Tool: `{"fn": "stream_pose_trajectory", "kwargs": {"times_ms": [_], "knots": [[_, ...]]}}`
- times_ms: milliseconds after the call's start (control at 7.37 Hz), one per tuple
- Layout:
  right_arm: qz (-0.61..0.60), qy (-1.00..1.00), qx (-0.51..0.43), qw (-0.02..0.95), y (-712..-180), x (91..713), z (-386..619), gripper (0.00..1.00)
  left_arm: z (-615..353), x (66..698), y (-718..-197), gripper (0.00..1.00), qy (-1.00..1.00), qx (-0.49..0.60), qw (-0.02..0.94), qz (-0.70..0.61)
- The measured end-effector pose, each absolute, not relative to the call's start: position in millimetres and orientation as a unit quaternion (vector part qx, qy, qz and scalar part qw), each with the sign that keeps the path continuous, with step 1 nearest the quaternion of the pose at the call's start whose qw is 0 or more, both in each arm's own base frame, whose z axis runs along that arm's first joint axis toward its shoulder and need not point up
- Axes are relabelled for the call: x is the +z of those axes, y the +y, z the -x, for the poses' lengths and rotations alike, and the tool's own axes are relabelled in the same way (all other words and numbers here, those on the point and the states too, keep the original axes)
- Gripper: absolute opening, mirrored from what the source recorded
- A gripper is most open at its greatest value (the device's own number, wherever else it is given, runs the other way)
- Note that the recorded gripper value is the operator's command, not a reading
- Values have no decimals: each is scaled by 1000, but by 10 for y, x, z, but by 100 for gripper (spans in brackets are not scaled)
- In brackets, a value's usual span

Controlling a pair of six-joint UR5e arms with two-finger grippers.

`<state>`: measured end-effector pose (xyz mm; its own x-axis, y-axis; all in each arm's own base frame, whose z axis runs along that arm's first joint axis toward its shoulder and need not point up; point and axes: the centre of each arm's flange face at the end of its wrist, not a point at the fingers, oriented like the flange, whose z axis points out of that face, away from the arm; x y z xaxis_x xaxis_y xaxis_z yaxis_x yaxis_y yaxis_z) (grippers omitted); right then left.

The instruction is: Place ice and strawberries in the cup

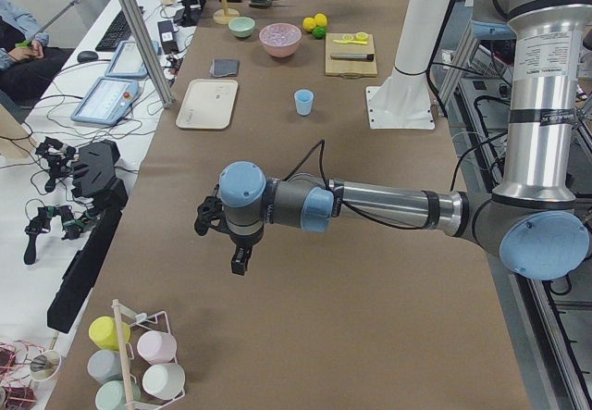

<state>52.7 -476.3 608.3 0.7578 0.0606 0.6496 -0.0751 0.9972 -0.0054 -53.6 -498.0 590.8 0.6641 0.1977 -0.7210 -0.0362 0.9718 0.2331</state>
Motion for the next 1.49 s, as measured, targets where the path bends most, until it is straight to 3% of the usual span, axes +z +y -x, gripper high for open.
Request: {"fn": "stream_pose_trajectory", "kwargs": {"times_ms": [814, 1221, 1493], "knots": [[-47, -401, 17, 915, -4762, 5760, -468, 100, 383, 5757, -5088, 98, 404, 101, 896, -154], [-108, -409, -2, 906, -4581, 5937, -469, 100, 347, 5583, -5169, 98, 401, 125, 885, -200], [-121, -423, 33, 897, -4621, 5771, -321, 100, 14, 5385, -5397, 98, 403, 163, 868, -239]]}}
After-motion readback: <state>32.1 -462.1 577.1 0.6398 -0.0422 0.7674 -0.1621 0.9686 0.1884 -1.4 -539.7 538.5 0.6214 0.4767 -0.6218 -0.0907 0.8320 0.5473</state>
